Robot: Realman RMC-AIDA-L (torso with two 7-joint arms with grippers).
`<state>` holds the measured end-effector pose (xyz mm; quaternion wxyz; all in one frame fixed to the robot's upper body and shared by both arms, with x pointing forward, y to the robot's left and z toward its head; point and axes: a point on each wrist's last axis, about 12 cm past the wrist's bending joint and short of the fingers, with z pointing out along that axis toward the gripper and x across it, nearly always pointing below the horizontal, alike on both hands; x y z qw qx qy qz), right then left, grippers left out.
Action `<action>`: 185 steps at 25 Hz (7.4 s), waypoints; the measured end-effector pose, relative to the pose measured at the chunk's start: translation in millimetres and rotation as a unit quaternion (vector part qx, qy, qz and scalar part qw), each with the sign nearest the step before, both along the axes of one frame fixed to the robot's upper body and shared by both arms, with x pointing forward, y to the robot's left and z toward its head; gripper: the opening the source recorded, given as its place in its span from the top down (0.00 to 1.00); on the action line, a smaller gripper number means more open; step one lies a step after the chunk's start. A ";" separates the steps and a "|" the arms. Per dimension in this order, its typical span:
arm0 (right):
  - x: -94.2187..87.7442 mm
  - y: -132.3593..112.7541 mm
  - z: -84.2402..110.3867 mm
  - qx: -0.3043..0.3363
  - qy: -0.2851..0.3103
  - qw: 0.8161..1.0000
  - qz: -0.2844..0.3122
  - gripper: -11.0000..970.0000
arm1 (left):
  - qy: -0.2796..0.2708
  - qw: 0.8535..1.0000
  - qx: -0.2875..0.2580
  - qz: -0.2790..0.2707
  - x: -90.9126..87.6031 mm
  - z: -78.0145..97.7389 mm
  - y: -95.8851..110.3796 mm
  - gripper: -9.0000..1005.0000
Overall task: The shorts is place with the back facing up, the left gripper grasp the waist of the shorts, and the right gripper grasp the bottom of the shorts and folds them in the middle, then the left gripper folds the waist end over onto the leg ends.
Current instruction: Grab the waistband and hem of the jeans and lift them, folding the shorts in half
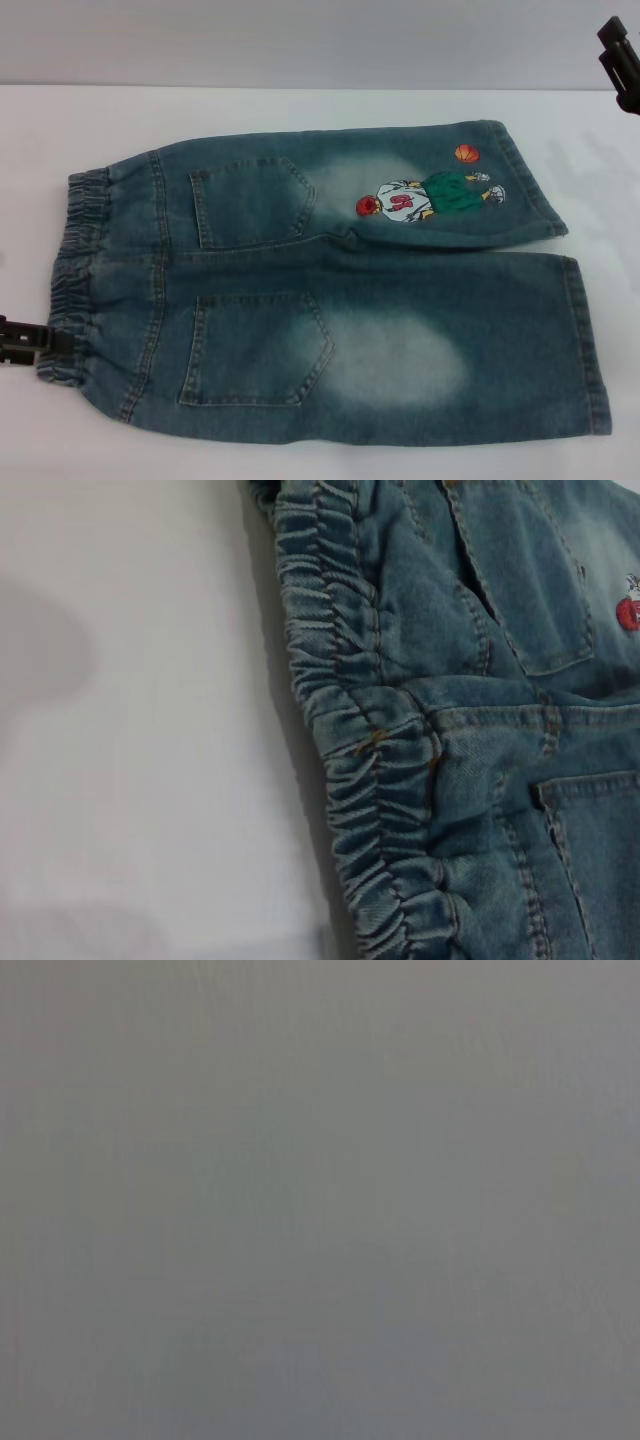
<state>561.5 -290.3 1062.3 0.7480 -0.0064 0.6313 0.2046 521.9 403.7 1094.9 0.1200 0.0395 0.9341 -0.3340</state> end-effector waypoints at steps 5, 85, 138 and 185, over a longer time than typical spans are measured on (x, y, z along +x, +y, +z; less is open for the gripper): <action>0.6 0.6 0.4 0.000 -0.001 1.000 0.001 0.41 | 0.000 1.000 0.000 -0.003 0.8 0.8 -1.0 0.19; 1.8 -0.8 -0.4 -0.003 0.005 1.000 -0.002 0.41 | 0.014 1.000 0.007 -0.008 15.6 12.8 -8.3 0.20; 5.6 -1.3 3.1 -0.007 0.001 1.000 0.003 0.41 | 0.027 0.999 0.015 -0.008 13.9 6.2 -11.2 0.20; 5.6 -2.8 3.4 -0.004 0.001 1.000 -0.002 0.41 | 0.014 0.999 0.004 -0.031 26.1 10.0 -29.7 0.21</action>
